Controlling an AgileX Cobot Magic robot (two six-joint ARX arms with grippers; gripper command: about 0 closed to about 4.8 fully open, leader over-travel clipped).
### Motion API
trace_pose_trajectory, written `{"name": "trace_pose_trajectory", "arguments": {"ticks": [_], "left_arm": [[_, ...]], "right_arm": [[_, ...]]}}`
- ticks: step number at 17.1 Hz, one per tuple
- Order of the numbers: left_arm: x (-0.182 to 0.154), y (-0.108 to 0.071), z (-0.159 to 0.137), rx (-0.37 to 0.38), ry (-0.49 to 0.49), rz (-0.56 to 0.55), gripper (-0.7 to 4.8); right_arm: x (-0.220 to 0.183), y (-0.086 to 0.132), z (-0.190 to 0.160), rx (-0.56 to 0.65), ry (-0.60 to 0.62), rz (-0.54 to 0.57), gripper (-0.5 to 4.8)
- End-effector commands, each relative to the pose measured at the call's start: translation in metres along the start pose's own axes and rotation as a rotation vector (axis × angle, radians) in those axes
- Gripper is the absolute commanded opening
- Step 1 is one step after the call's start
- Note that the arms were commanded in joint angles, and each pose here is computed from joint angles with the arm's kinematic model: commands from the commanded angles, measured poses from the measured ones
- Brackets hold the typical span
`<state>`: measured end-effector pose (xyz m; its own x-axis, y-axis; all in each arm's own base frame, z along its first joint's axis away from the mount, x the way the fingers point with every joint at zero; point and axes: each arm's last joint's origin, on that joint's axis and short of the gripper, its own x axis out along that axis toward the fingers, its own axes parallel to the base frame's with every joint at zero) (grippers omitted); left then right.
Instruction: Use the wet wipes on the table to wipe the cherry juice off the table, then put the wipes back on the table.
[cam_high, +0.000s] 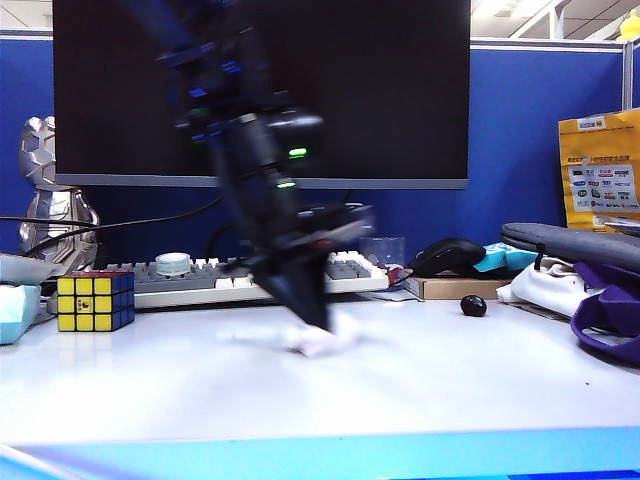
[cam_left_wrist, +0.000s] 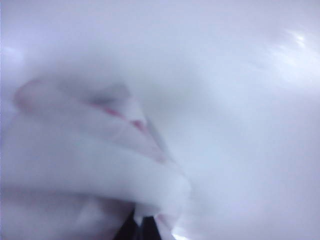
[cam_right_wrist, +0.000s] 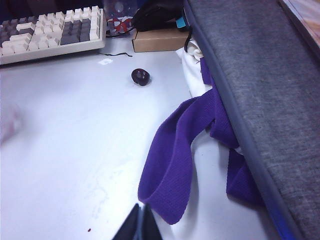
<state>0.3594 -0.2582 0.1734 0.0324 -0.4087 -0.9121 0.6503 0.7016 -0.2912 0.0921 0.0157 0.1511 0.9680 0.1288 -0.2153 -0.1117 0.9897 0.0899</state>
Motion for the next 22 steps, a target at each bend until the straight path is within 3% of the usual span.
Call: {"name": "trace_pose_trajectory", "arguments": {"ticks": [1,3,5,8,10,12,14,17,20,22], "left_arm": [[0.007,-0.026,-0.012,0.082,0.141,-0.018,-0.05],[0.007,-0.023,-0.013,0.09,0.16,0.138,-0.05],[0.0,-0.003,-0.014,0.032,0.165,0.23,-0.05],[-0.023,0.064,-0.02,-0.171,0.111,0.279,-0.05],[-0.033,0.093,-0.019,-0.25,0.018,0.293,-0.05],[-0.041,0.11,-0.011,-0.322,-0.143,0.183,-0.05],[-0.04,0.105,-0.002,-0.318,-0.214,0.131,-0.05],[-0.027,0.067,0.017,-0.263,-0.296,0.005,-0.05],[-0.007,0.033,0.024,-0.209,-0.272,-0.03,-0.05],[0.012,0.015,0.019,-0.191,-0.179,-0.057,-0.05]], "right_arm": [[0.0,0.0,0.0,-0.002,-0.005,0.003,0.0],[0.0,0.0,0.0,-0.002,-0.005,0.003,0.0],[0.0,0.0,0.0,-0.002,-0.005,0.003,0.0],[0.0,0.0,0.0,-0.002,-0.005,0.003,0.0],[0.0,0.0,0.0,-0.002,-0.005,0.003,0.0],[0.0,0.0,0.0,-0.002,-0.005,0.003,0.0],[0.0,0.0,0.0,-0.002,-0.005,0.003,0.0],[0.0,0.0,0.0,-0.002,-0.005,0.003,0.0],[0.0,0.0,0.0,-0.002,-0.005,0.003,0.0],[0.0,0.0,0.0,-0.002,-0.005,0.003,0.0]]}}
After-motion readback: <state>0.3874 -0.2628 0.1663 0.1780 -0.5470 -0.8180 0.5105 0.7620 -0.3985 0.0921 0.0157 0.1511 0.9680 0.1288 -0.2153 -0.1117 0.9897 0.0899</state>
